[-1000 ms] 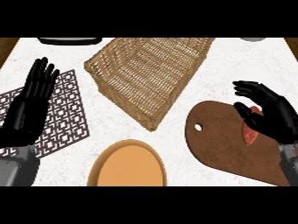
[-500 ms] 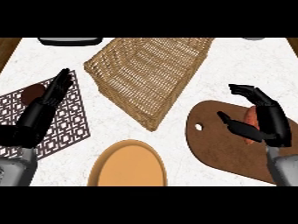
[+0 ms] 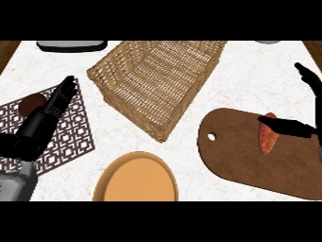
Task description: Pick the sweet potato from the cutting board and place it in the basket
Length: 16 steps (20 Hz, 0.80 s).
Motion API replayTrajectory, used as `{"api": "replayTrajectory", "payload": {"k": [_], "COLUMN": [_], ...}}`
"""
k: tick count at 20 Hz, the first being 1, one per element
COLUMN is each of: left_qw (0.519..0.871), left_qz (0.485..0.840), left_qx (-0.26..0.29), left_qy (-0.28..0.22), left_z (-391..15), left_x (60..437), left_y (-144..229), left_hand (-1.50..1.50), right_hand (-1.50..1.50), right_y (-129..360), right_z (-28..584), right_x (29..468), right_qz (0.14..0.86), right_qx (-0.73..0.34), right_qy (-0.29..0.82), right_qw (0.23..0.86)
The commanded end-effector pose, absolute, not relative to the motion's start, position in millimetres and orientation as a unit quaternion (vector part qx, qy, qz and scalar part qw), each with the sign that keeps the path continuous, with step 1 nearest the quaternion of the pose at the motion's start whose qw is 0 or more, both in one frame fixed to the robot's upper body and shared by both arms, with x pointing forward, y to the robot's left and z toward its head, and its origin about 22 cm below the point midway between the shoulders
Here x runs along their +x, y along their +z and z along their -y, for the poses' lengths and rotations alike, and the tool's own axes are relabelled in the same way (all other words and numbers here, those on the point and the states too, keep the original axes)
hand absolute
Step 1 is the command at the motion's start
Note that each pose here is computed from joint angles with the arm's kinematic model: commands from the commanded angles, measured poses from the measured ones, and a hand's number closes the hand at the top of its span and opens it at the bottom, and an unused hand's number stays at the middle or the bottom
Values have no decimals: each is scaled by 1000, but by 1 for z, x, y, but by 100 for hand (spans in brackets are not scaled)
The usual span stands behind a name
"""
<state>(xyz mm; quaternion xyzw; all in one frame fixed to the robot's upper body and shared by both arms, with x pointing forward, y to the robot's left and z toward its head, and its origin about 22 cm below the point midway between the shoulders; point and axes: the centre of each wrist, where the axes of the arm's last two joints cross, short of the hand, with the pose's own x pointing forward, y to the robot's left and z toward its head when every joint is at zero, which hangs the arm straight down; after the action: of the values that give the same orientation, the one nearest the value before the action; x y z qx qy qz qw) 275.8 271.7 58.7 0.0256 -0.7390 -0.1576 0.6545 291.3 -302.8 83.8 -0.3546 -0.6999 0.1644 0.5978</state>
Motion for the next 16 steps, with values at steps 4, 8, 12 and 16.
{"api": "replayTrajectory", "payload": {"k": [4,8,12,16], "left_qw": [653,650,650,652], "left_qz": [739,741,741,739], "left_qx": [26,28,30,25], "left_qy": [-163,-164,-164,-170], "left_z": [-273,-264,-278,-267], "left_x": [273,276,273,265], "left_y": [53,60,58,53], "left_hand": [0,0,0,0], "right_hand": [-150,-150,-150,-150], "right_y": [159,193,237,276], "right_z": [332,320,321,327], "right_x": [291,279,266,249], "right_qz": [521,462,450,444], "right_qx": [-460,-391,-342,-341], "right_qy": [317,386,395,385], "right_qw": [646,696,725,734]}}
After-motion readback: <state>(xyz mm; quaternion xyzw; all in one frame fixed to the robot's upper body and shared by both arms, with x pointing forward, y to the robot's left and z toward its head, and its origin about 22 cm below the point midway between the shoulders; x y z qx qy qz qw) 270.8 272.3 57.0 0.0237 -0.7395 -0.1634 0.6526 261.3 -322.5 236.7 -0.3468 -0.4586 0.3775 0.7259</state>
